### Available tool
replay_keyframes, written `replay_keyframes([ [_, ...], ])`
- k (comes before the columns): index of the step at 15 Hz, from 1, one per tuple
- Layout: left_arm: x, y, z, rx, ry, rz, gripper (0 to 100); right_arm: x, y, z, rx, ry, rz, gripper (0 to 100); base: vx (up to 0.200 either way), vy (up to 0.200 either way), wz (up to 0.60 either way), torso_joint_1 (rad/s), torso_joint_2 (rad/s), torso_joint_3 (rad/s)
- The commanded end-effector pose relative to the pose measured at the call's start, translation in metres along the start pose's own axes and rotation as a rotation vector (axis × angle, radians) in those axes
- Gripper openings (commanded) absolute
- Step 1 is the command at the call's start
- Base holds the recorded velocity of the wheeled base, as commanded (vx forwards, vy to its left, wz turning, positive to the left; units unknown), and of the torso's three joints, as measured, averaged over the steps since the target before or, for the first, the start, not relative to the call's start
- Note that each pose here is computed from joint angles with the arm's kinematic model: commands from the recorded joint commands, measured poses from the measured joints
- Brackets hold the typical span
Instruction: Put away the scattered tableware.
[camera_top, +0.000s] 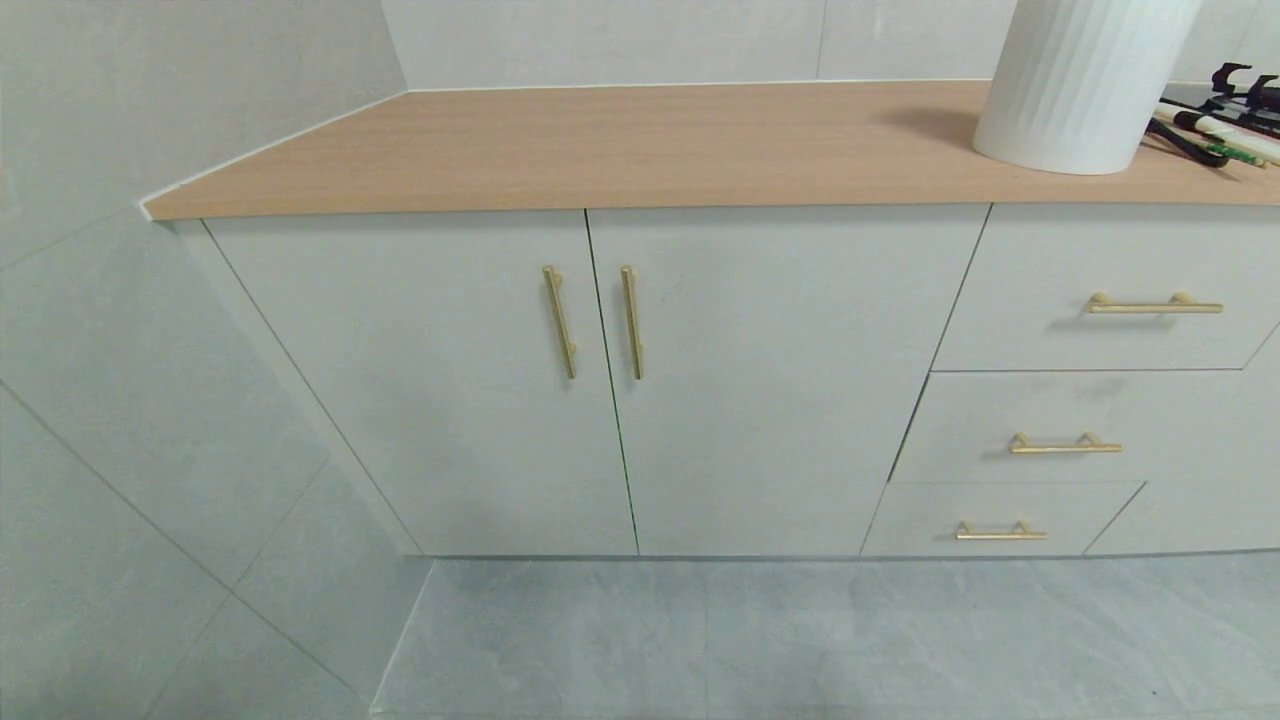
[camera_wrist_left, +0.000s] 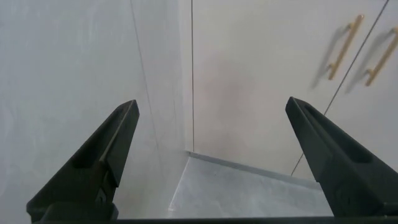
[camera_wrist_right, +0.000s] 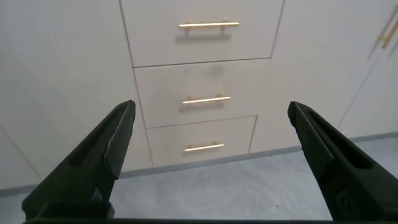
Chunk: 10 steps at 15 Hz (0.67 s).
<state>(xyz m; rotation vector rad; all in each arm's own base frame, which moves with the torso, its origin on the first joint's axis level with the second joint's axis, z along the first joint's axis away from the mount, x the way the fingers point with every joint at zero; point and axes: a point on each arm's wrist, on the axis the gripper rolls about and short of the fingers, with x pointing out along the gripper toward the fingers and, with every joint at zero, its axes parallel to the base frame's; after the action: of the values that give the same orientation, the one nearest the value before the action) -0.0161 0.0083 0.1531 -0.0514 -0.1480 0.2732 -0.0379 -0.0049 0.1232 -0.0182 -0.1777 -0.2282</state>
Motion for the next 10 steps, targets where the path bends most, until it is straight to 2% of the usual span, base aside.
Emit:
replay_keyframes([
  [1, -0.015, 0.004, -0.025, -0.006, -0.039, 0.033, 100, 0.003, 0.001, -0.019, -0.012, 0.044, -0.015, 100, 0.000, 0.000, 0.00, 0.000, 0.00, 0.000],
  [2, -0.017, 0.005, -0.038, -0.001, -0.036, 0.047, 100, 0.005, 0.002, -0.026, -0.013, 0.055, -0.026, 100, 0.000, 0.000, 0.00, 0.000, 0.00, 0.000],
  [3, -0.018, 0.005, -0.050, 0.021, -0.026, 0.059, 100, 0.007, 0.002, -0.035, -0.016, 0.068, -0.030, 100, 0.000, 0.000, 0.00, 0.000, 0.00, 0.000],
  [4, -0.017, 0.005, -0.058, 0.052, -0.003, 0.064, 100, 0.007, 0.002, -0.039, -0.017, 0.077, -0.028, 100, 0.000, 0.000, 0.00, 0.000, 0.00, 0.000],
  [6, -0.017, 0.006, -0.066, 0.070, 0.054, 0.062, 100, 0.007, 0.003, -0.042, -0.021, 0.113, -0.027, 100, 0.000, 0.000, 0.00, 0.000, 0.00, 0.000],
  [7, -0.019, 0.005, -0.072, 0.081, 0.127, 0.017, 100, 0.006, 0.003, -0.045, -0.020, 0.135, -0.023, 100, 0.000, 0.000, 0.00, 0.000, 0.00, 0.000],
  [8, -0.019, 0.004, -0.071, 0.071, 0.114, -0.038, 100, 0.006, 0.003, -0.045, 0.001, 0.133, -0.019, 100, 0.000, 0.000, 0.00, 0.000, 0.00, 0.000],
  [9, -0.019, 0.004, -0.071, 0.071, 0.114, -0.038, 100, 0.006, 0.003, -0.045, 0.001, 0.133, -0.019, 100, 0.000, 0.000, 0.00, 0.000, 0.00, 0.000],
  [10, -0.019, 0.001, -0.072, 0.053, 0.111, -0.162, 100, 0.006, 0.005, -0.045, 0.019, 0.136, 0.099, 100, 0.000, 0.000, 0.00, 0.000, 0.00, 0.000],
])
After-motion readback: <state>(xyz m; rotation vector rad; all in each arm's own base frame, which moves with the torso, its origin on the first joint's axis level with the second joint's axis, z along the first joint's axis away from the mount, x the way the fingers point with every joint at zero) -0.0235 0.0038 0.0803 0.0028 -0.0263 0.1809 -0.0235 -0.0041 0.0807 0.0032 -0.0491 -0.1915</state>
